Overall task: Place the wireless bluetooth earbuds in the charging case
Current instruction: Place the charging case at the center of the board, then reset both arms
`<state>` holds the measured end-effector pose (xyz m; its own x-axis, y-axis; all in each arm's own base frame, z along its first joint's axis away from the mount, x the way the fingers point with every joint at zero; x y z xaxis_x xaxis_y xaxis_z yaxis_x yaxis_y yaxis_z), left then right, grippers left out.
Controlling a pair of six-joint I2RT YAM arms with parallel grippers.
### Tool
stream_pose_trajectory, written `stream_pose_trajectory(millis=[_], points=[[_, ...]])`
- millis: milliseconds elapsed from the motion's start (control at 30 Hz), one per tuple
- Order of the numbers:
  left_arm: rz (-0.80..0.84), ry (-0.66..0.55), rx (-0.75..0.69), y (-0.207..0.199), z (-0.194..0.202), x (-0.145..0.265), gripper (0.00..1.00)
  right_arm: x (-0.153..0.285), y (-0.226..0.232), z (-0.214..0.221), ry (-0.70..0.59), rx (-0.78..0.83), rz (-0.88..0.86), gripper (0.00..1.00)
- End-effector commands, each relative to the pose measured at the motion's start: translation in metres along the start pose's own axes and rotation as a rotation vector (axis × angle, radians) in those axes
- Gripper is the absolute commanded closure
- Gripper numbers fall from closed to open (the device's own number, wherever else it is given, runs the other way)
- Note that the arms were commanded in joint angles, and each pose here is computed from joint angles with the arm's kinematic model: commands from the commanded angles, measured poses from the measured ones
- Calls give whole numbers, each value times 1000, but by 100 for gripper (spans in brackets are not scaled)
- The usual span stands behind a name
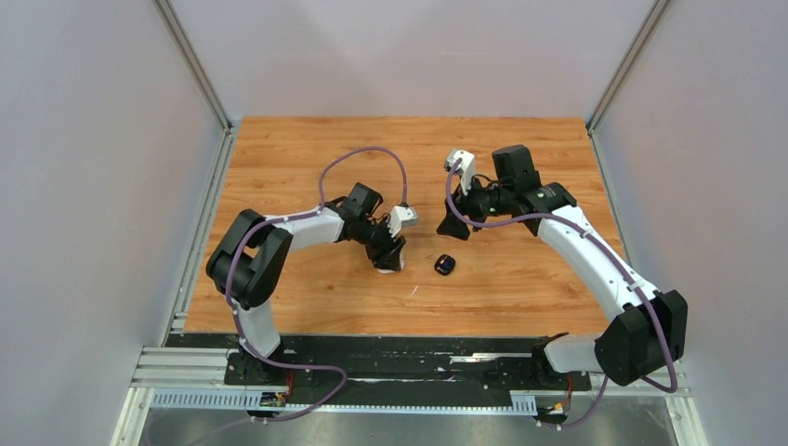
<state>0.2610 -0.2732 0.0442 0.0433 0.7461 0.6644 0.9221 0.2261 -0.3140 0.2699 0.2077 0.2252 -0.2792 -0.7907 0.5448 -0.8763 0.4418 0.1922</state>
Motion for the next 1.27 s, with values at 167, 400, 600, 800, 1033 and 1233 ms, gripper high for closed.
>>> stream_pose_trajectory(millis=[167,400,600,800,1033,1233], points=[[-286,-10,-195,18,-33,20,52,4,2,-16,-62,22,-9,42],[-355,12,-263,25,-42,34,61,5,2,-17,-66,24,-9,42],[-360,-173,-195,4,-100,78,33,15,-2,-27,-86,31,46,42],[-582,-462,-21,9,-159,199,0,72,-66,-84,-260,-143,519,0],[-1092,-584,141,16,-141,323,0,159,-104,-142,-539,-262,952,0],[-1125,-533,143,11,-116,320,0,154,-103,-132,-532,-252,941,0]])
Point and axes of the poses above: each gripper's point midway between its finger pads, its own x axis back along the fingers, its own y axis along the line the jaws close on, z = x × y, the point moved 2 cm from there along x, back along the fingers, and after that the axes turned 1 degree about -x, right-handed, at the moved point
